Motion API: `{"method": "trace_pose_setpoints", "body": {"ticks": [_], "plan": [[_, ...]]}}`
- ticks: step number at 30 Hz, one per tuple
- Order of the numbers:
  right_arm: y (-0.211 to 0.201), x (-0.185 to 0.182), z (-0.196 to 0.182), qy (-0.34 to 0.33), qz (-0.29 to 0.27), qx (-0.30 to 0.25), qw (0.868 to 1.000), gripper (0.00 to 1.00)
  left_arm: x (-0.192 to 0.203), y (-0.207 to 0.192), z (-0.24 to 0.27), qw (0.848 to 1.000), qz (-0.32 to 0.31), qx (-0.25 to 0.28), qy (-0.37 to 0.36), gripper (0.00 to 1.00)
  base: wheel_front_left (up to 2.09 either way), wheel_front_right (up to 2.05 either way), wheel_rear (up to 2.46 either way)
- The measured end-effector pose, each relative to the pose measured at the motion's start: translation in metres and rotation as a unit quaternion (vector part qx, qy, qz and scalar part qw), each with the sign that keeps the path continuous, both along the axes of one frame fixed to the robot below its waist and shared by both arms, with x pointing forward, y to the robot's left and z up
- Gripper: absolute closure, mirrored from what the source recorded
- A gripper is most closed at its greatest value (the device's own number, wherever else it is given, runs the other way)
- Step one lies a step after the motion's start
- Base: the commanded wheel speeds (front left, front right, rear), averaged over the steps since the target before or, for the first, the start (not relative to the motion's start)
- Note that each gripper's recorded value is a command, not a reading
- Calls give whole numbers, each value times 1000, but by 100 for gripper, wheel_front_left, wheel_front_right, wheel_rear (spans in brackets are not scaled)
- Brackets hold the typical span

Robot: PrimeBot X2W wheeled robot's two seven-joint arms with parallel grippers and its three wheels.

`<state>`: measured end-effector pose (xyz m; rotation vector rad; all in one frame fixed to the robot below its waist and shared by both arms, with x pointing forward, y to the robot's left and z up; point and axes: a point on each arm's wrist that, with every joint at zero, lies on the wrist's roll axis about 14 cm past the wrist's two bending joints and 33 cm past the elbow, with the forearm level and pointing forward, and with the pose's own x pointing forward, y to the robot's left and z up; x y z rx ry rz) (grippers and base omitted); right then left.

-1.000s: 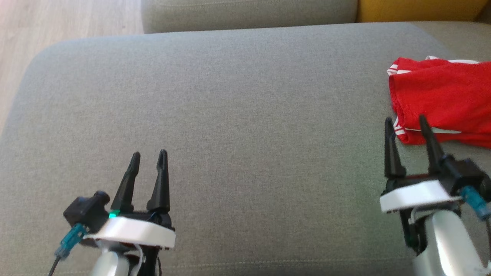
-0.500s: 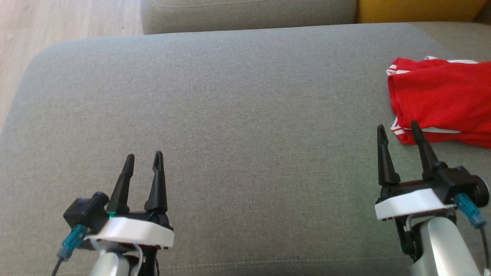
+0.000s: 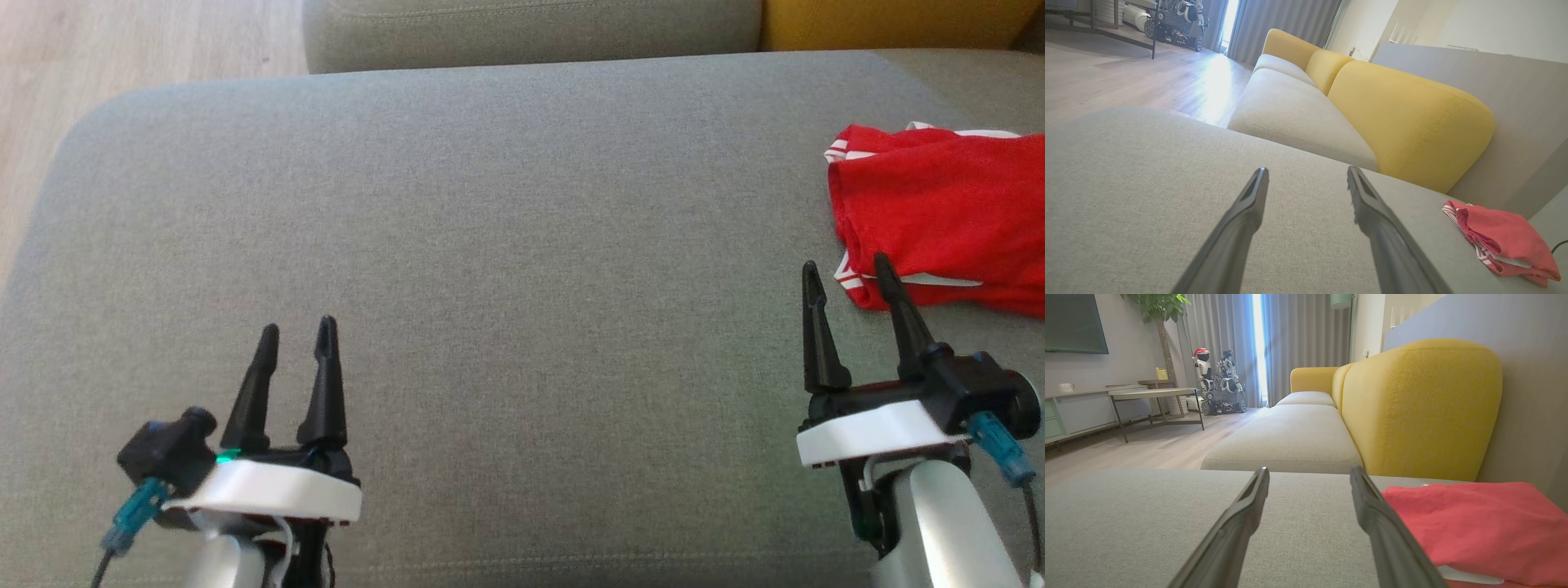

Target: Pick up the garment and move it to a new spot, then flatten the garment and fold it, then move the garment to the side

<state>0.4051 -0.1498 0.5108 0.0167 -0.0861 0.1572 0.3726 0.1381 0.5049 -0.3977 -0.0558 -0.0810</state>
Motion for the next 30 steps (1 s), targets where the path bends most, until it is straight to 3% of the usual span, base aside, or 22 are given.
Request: {"method": "trace_pose_setpoints", "body": {"ticks": [8,9,13,30], "plan": [[4,-7,-4,6,7,0,1000,0,-2,8,10,1000,7,-24,-16,0,0,0,0],[4,-8,-8,13,7,-1,1000,100,-3,7,6,1000,6,-23,-9,100,0,0,0],[3,-22,-39,62,4,3,998,100,-15,8,-24,999,9,-22,38,100,0,0,0],[-6,-24,-41,84,-21,101,991,100,-18,12,-35,993,18,-96,72,100,0,0,0]]}}
